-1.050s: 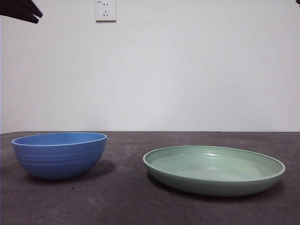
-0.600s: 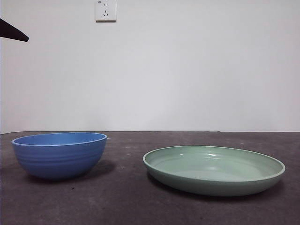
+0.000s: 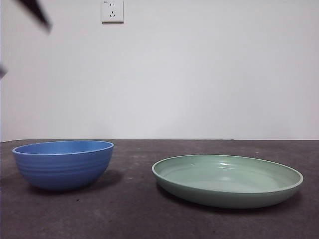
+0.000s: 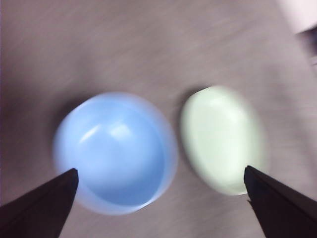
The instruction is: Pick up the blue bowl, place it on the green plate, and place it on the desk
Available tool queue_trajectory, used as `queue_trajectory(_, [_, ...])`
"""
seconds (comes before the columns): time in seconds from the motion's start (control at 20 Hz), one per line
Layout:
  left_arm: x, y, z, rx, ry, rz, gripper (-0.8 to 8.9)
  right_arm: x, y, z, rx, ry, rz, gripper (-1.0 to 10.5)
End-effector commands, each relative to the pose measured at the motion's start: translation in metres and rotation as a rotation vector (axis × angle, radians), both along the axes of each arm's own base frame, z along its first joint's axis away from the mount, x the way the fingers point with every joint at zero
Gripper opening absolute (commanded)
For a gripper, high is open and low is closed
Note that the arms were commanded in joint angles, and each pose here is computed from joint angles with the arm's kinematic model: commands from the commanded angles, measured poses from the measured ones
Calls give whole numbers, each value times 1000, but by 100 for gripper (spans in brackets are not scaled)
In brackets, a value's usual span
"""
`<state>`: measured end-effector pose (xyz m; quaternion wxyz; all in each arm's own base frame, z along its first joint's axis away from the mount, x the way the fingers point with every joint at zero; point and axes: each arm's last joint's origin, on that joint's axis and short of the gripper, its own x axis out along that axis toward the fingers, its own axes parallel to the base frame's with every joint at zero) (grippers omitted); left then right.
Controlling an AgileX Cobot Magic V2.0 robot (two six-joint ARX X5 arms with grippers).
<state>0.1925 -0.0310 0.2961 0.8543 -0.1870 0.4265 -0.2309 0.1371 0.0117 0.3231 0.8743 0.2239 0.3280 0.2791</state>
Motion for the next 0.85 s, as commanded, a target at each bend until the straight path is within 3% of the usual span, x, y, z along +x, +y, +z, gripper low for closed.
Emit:
queue_trajectory(0.05, [11,2,-11,118,68,42,563,1,0,4,-7,-26,10,584])
queue_trajectory(0.7, [88,-6,-100,186,336,21,561,1,0,4,-8,-30,10,584])
queue_trajectory(0.8, [95,-7,-107,193,361,13,536,1,0,4,-8,-30,9,583])
queue_trajectory(0.85, [98,-9,-109,202,368,11,471,1,0,4,-8,-30,9,583])
